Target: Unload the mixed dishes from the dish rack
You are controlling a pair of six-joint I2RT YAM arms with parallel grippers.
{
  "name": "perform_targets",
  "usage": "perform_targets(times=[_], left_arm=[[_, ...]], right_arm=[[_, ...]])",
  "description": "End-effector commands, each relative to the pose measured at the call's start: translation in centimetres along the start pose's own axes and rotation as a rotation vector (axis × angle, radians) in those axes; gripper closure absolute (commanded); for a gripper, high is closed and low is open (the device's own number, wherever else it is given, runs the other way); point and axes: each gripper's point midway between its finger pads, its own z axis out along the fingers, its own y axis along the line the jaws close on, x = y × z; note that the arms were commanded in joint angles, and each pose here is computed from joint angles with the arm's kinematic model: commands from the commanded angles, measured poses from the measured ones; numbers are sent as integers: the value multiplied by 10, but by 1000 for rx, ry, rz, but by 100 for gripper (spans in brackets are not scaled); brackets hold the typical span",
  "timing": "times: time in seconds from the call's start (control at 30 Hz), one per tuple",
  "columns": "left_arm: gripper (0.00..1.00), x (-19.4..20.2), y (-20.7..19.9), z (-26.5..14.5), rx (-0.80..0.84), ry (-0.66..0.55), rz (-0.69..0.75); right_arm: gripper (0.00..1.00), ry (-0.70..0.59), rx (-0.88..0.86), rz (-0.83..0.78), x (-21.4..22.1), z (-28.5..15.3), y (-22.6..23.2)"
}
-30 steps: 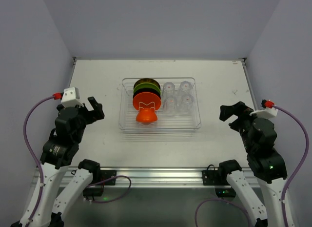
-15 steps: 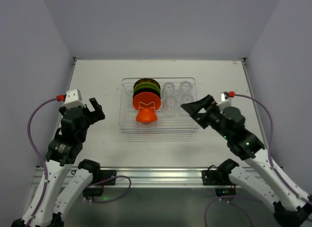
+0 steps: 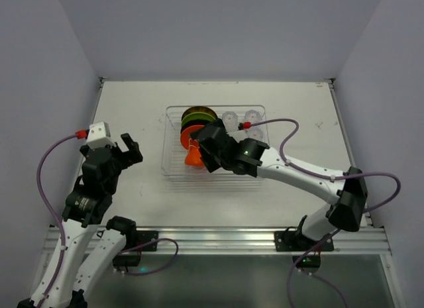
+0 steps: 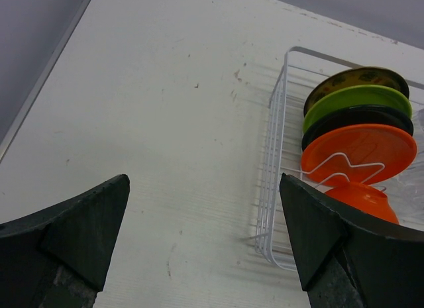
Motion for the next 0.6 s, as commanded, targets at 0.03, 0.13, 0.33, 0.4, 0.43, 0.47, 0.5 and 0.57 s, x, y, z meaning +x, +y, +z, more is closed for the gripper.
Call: perform_targets(times=[0.03,0.13,0.33,0.4,0.43,0.47,0.5,0.57], left_arm=[[0,-10,-3,-1,19,-53,-31],[0,-12,-3,-4,29,-66,-39],[0,-13,-4,-5,39,-72,-41],[0,-13,-4,-6,39,-72,-41],[0,-13,-4,-6,41,-71,-40],[0,-13,-4,-6,42,-74,-42],[0,-13,-4,-7,44,-76,-43],[0,-14,-5,-8,49,-82,-45]], right_arm=[[6,-180,146,283,-16,15,-18],[8,-186,193,304,-10,25,-31],[9,-209,251,357,-4,39,-52],[9,-224,220,387,-4,47,-48],[9,-232,214,390,-5,51,-53],[9,-230,205,397,-5,52,-52],[10,-229,183,405,-5,54,-48],[10,-237,174,399,-5,55,-44]])
